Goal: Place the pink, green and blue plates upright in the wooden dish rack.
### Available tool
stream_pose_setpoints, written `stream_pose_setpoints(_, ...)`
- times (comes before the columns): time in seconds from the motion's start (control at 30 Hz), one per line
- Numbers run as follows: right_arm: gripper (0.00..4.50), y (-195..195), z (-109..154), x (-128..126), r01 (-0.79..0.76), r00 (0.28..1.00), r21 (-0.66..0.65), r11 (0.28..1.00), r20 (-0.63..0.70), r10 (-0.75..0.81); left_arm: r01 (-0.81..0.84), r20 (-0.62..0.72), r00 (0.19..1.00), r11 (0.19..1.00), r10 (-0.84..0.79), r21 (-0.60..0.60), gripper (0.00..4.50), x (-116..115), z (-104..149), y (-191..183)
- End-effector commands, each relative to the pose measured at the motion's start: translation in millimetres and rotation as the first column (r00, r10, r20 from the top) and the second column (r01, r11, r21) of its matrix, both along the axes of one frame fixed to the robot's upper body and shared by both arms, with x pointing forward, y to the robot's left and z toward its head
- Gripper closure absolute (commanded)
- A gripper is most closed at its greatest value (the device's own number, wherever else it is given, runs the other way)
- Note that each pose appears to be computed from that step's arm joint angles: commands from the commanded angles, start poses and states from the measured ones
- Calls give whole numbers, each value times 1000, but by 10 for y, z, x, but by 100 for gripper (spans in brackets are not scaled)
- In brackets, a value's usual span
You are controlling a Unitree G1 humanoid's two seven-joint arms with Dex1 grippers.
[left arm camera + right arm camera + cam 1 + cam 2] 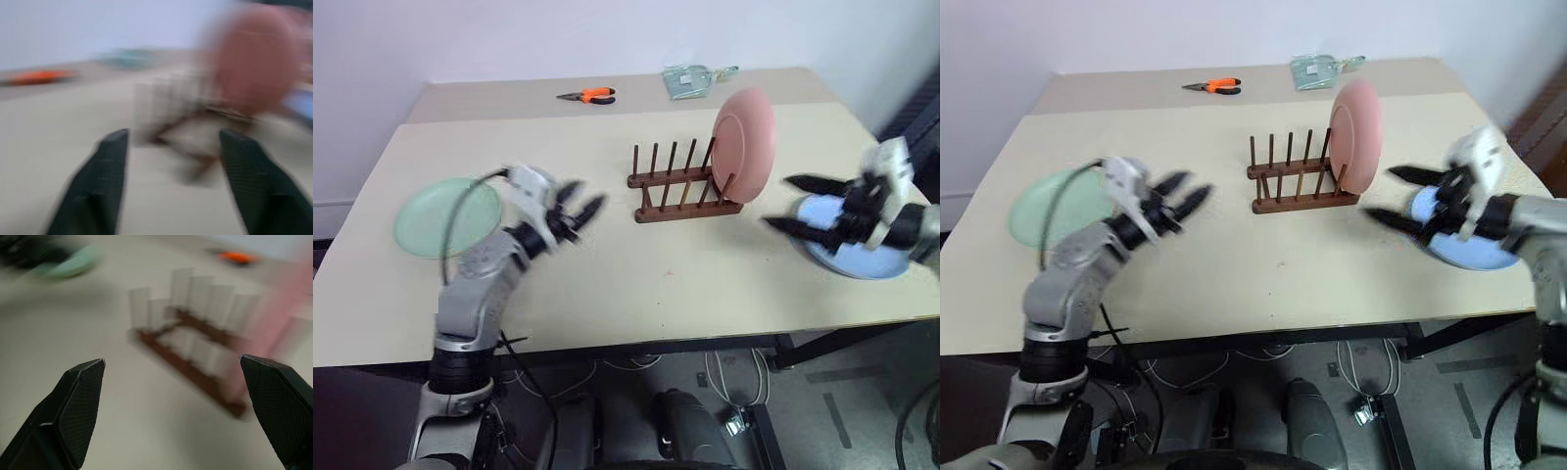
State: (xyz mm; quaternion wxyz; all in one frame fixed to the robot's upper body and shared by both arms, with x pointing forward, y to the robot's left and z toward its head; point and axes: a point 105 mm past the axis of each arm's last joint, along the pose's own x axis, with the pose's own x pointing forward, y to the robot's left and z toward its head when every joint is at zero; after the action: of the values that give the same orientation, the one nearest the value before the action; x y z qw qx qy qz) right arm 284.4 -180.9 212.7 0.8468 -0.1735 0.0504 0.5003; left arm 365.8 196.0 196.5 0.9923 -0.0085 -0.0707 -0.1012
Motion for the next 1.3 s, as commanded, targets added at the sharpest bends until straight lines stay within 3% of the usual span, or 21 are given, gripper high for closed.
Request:
stream_pose_setpoints(0.03,0,395,-55,-77,-106,993,-38,994,39,108,-470,-54,881,883,469,4,63,-73,-26,888)
stream_pose_setpoints(0.1,0,574,-138,-43,-138,989,-52,989,48,141,-638,-111,764,770,635,18,63,-212,-131,1237)
stream_pose_setpoints(0.17,0,682,-179,3,-149,987,-49,988,52,152,-696,-155,711,718,686,-13,63,-306,-198,1363)
stream_pose_setpoints(0.37,0,833,-283,46,-194,979,-59,979,49,197,-710,-276,677,705,682,-1,63,-449,-450,1323)
stream_pose_setpoints(0.5,0,860,-329,14,-206,977,-66,976,47,209,-707,-465,650,703,600,-82,63,-467,-784,1259)
stream_pose_setpoints(0.63,0,876,-356,-22,-201,978,-56,978,44,203,-653,-529,689,741,495,-158,63,-362,-869,1134)
stream_pose_setpoints(0.73,0,857,-412,-35,-181,982,-68,981,44,184,-670,-568,683,703,458,-239,147,-316,-914,1131)
stream_pose_setpoints(0.77,0,848,-427,-35,-175,983,-73,982,46,179,-679,-576,681,685,452,-265,195,-307,-917,1135)
stream_pose_setpoints(0.93,0,826,-431,-1,-137,987,-73,988,70,142,-693,-573,682,652,455,-307,442,-277,-875,1151)
stream_pose_setpoints(1.03,0,817,-388,71,-109,989,-61,992,92,114,-647,-531,723,703,442,-296,447,-213,-775,1090)
stream_pose_setpoints(1.13,0,805,-264,219,-58,989,-52,997,136,65,-460,-349,872,822,345,-337,447,-56,-347,784)
stream_pose_setpoints(1.3,0,978,-5,404,-13,900,-191,981,425,95,-155,-148,983,934,112,-322,447,42,222,65)
